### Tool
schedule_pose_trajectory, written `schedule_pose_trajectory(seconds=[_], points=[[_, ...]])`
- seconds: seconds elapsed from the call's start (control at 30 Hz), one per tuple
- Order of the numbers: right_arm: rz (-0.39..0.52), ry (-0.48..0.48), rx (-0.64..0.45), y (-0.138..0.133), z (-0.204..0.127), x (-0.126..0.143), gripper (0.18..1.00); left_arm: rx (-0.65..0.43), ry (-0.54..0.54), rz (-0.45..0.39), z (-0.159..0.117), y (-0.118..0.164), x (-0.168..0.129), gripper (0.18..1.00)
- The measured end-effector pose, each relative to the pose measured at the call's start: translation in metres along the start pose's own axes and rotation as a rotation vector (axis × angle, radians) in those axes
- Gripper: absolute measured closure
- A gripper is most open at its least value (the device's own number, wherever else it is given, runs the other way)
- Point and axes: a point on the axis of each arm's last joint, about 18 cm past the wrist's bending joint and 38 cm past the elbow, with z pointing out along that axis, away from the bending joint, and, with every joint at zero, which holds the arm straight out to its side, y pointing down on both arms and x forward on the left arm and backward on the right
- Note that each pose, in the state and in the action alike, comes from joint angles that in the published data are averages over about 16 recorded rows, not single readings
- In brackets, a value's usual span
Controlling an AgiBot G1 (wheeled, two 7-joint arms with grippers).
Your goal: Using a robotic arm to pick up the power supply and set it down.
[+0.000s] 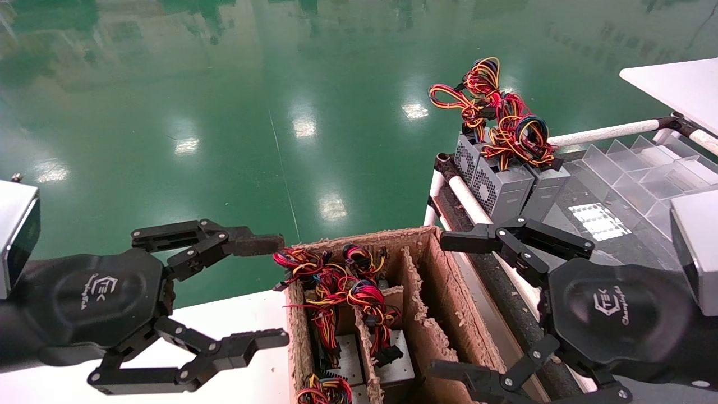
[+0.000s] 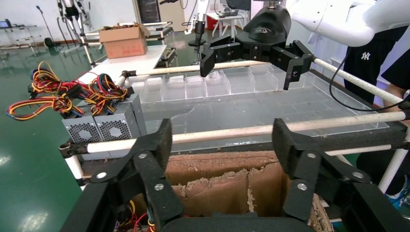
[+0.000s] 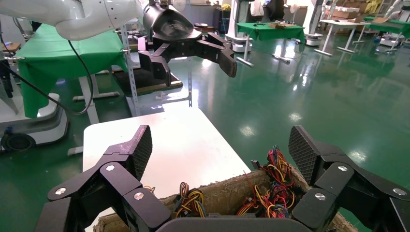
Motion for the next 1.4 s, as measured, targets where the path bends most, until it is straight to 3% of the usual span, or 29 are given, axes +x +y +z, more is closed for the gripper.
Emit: schedule_pose_trajectory(seconds=[0.27, 0.9, 1.13, 1.4], points=[[0.000, 0.000, 0.000, 0.0000, 0.0000, 0.0000, 0.178, 0.000, 0.000, 0.000, 0.0000, 0.0000, 0.0000, 0.515], [0.000, 0.000, 0.000, 0.0000, 0.0000, 0.0000, 0.178, 0.000, 0.000, 0.000, 0.0000, 0.0000, 0.0000, 0.906], [0.000, 0.000, 0.000, 0.0000, 0.0000, 0.0000, 0.178, 0.000, 0.000, 0.000, 0.0000, 0.0000, 0.0000, 0.966], [0.005, -0.002, -0.010, 0.0024, 0.0006, -0.0004, 0.178, 0.000, 0.000, 0.000, 0.0000, 0.0000, 0.0000, 0.977]])
